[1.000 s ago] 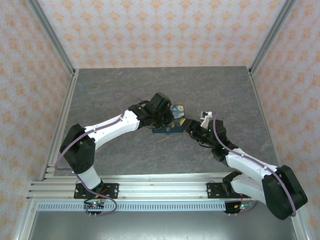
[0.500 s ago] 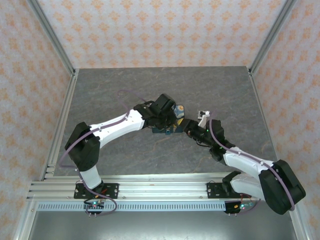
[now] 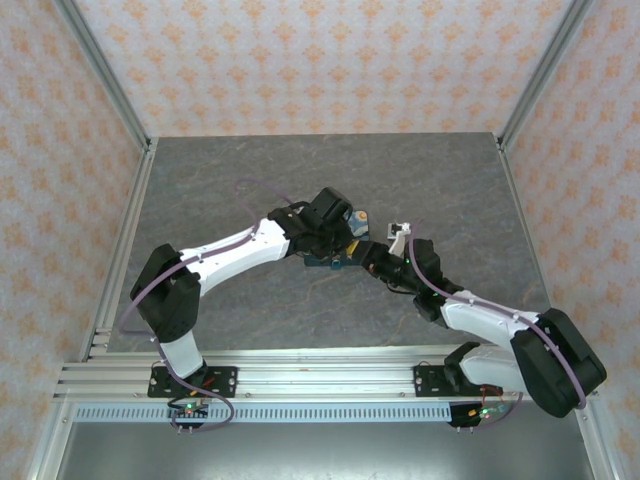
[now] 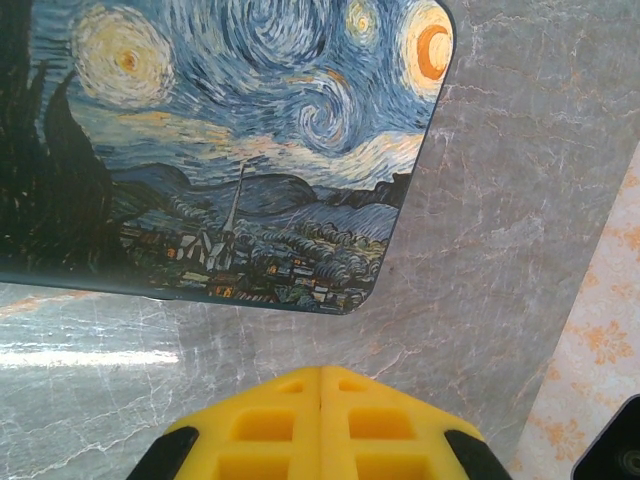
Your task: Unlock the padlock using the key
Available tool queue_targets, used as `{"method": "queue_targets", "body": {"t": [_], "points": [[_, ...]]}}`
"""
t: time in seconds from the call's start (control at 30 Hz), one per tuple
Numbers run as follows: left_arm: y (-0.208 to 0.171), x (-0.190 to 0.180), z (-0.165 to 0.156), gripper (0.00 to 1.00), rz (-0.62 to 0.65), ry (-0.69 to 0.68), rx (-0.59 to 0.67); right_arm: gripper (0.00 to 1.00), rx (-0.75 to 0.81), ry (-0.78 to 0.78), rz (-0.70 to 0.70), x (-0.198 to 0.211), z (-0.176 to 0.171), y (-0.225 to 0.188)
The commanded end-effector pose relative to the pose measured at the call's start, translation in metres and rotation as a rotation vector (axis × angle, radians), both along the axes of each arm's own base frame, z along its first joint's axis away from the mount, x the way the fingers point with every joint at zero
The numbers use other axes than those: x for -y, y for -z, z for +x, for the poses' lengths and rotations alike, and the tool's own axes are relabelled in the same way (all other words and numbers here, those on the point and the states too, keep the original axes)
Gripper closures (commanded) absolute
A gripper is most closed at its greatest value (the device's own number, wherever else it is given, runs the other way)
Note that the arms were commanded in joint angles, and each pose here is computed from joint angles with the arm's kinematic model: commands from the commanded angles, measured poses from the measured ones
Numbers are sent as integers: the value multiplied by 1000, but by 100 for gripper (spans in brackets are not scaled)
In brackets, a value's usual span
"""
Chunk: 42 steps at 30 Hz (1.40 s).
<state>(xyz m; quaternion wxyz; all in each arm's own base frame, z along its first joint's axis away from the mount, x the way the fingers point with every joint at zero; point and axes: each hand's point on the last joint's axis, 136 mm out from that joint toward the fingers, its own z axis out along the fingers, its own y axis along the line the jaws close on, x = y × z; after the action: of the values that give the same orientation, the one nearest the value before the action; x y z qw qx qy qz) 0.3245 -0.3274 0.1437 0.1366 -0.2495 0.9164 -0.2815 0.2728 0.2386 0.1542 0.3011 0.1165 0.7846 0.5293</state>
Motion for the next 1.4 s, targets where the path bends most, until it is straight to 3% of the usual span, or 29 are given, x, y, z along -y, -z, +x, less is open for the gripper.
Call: {"method": "queue_targets", "body": {"t": [0.0, 0.33, 0.6, 0.67, 0.77, 1.0, 1.13, 1.37], "points": [[-9, 2, 5, 100, 8, -14, 19, 75, 75, -17, 23, -9, 6, -20], [-7, 4, 7, 100, 5, -16, 15, 76, 64, -35, 15, -16, 6, -14], [-6, 5, 8, 100, 1, -23, 13, 90, 62, -32, 12, -15, 6, -12], [-5, 5, 8, 100, 3, -22, 10, 86, 62, -35, 13, -16, 6, -13], [-4, 5, 8, 100, 4, -23, 10, 66, 61, -33, 12, -15, 6, -11], [-4, 5, 8, 100, -1, -26, 14, 65, 54, -23, 13, -13, 4, -6], [-4, 4, 7, 100, -2, -29, 13, 72, 54, -18, 21, -11, 3, -6], [-4, 3, 7, 100, -5, -32, 14, 94, 51, -11, 34, -11, 3, -7]]}}
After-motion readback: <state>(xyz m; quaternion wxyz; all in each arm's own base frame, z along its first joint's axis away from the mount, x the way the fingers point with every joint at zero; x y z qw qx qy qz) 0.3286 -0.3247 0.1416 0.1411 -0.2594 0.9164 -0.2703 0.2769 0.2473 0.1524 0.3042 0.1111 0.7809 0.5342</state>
